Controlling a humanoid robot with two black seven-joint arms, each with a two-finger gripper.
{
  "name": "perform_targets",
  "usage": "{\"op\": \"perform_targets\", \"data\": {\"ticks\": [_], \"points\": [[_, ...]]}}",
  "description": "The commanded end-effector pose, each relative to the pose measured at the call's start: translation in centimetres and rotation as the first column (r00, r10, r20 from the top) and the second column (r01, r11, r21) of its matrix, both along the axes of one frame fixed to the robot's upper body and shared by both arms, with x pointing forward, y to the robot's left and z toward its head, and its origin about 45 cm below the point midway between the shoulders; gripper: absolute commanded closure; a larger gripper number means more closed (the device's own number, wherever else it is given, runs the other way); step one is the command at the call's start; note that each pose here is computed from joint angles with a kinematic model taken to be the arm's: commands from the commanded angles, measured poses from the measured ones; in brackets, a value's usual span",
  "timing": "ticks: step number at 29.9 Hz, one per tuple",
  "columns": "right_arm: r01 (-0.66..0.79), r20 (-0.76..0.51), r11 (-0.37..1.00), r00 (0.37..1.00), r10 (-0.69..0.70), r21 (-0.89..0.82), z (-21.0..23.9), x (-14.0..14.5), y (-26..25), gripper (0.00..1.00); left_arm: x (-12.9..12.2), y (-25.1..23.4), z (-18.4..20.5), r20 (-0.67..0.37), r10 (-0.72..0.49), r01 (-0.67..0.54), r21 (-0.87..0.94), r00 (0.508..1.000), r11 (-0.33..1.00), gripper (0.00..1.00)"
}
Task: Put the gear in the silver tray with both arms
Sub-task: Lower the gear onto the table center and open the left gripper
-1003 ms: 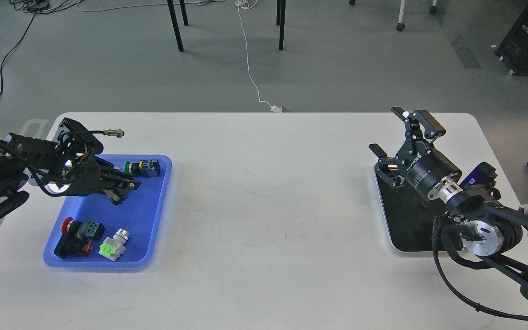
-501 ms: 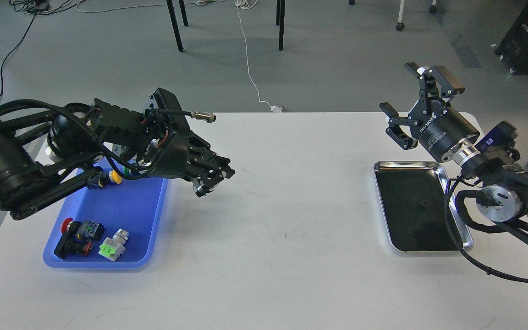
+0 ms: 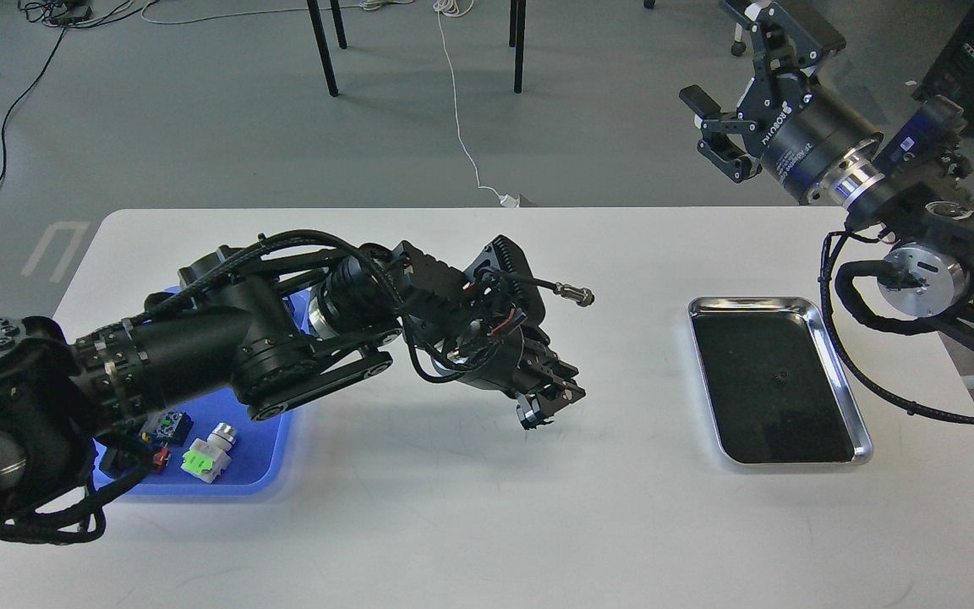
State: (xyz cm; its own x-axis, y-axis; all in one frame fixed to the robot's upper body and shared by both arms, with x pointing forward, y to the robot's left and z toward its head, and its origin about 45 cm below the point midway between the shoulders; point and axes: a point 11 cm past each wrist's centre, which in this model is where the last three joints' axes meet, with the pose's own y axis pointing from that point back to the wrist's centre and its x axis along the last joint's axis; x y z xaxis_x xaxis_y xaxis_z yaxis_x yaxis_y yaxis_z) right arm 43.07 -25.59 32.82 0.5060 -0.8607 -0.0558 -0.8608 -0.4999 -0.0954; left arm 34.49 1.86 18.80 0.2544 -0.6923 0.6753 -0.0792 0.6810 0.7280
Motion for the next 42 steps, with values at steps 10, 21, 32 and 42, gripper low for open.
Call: {"op": "perform_targets", "data": {"ticks": [10,21,32,42], "points": [[0.011,-0.029,1.0,1.0,-0.011,-0.014,-1.3,-0.3,-0.6,0.02,2.1,2.2,-4.1,-0.023,0.122,-0.118,0.122,0.992,0.986,0.86],[0.016,-0.042,1.0,0.999,-0.016,-0.015,-1.9,-0.5,-0.8,0.02,2.8,3.9,-5.3,-0.024,0.168,-0.162,0.164,0.985,0.973,0.86],[0.022,-0.047,1.0,0.999,-0.023,-0.019,-2.1,-0.7,-1.2,0.02,1.2,1.8,-4.5,-0.036,0.096,-0.091,0.121,0.995,0.988,0.85],[0.03,-0.051,0.999,0.998,-0.031,-0.023,-2.3,-0.8,-1.7,0.03,1.0,1.9,-4.8,-0.042,0.095,-0.089,0.124,0.995,0.988,0.71]]}}
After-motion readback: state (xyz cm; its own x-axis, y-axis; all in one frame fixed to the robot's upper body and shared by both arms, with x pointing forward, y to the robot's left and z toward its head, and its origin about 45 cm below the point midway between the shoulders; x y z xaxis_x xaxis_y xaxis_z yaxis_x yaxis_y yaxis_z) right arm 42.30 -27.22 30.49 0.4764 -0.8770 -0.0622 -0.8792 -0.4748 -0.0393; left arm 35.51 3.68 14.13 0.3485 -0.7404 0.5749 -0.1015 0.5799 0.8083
